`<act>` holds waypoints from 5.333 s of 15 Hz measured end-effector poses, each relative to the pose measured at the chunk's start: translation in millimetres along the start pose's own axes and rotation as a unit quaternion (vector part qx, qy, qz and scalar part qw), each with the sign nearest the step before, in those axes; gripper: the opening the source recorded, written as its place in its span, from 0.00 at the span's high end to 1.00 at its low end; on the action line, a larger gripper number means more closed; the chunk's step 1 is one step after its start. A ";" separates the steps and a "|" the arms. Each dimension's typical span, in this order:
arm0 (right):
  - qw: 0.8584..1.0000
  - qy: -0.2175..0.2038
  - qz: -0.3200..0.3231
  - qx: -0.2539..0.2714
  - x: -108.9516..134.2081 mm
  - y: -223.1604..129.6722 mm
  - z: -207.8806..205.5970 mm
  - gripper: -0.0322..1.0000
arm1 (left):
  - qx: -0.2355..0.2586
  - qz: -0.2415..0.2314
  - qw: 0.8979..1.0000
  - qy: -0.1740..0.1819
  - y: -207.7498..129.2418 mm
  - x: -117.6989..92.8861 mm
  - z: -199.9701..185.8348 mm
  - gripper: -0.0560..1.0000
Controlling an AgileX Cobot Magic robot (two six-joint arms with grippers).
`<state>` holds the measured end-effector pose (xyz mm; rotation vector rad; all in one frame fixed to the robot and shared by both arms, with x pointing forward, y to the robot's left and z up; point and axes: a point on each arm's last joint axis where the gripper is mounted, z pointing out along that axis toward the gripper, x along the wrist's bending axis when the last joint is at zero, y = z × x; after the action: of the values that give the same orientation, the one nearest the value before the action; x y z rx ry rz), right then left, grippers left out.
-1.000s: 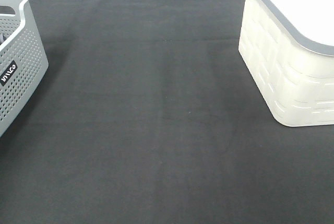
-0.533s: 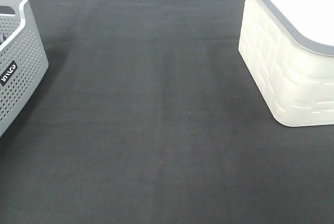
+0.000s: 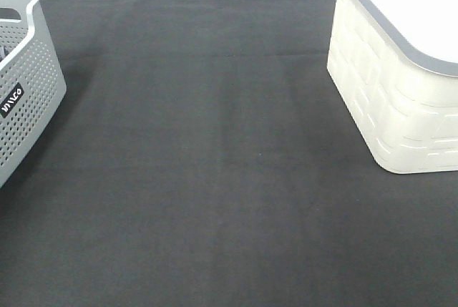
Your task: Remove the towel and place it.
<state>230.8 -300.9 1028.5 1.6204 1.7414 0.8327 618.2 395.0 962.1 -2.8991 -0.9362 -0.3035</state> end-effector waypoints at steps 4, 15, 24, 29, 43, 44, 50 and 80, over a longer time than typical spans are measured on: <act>1.000 0.000 0.000 0.000 0.0 0.0 0.0 0.37 | 0.033 0.029 0.999 0.017 -5.9 3.3 -0.4 0.67; 1.000 0.000 0.000 0.000 0.0 0.0 0.0 0.37 | 0.004 -0.070 0.997 0.023 -7.2 12.3 -91.1 0.95; 1.000 0.000 0.000 0.000 0.0 0.0 0.0 0.37 | -0.140 -0.182 0.961 0.152 -22.0 -11.3 -232.7 0.95; 1.000 0.000 0.000 0.000 0.0 0.0 0.0 0.37 | -0.209 -0.197 0.941 0.179 -21.9 -18.9 -273.6 0.95; 0.998 0.040 0.011 -0.055 7.0 24.2 -7.1 0.37 | -0.489 0.026 0.818 0.301 68.9 -79.5 -385.3 0.95; 0.997 0.051 0.005 -0.058 8.9 33.7 -6.3 0.37 | -0.502 0.047 0.809 0.303 77.8 -88.0 -389.4 0.95; 0.987 0.131 -0.088 -0.042 23.8 86.2 9.8 0.37 | -0.518 0.121 0.798 0.284 102.6 -117.3 -393.4 0.95; 0.797 0.571 -0.110 -0.164 87.5 184.8 160.8 0.37 | -0.565 0.237 0.781 0.119 192.3 -164.2 -349.7 0.95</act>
<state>465.2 -197.5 1073.8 0.5834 2.2406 2.1140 543.5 97.9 1266.0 -3.7263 0.2114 -1.5983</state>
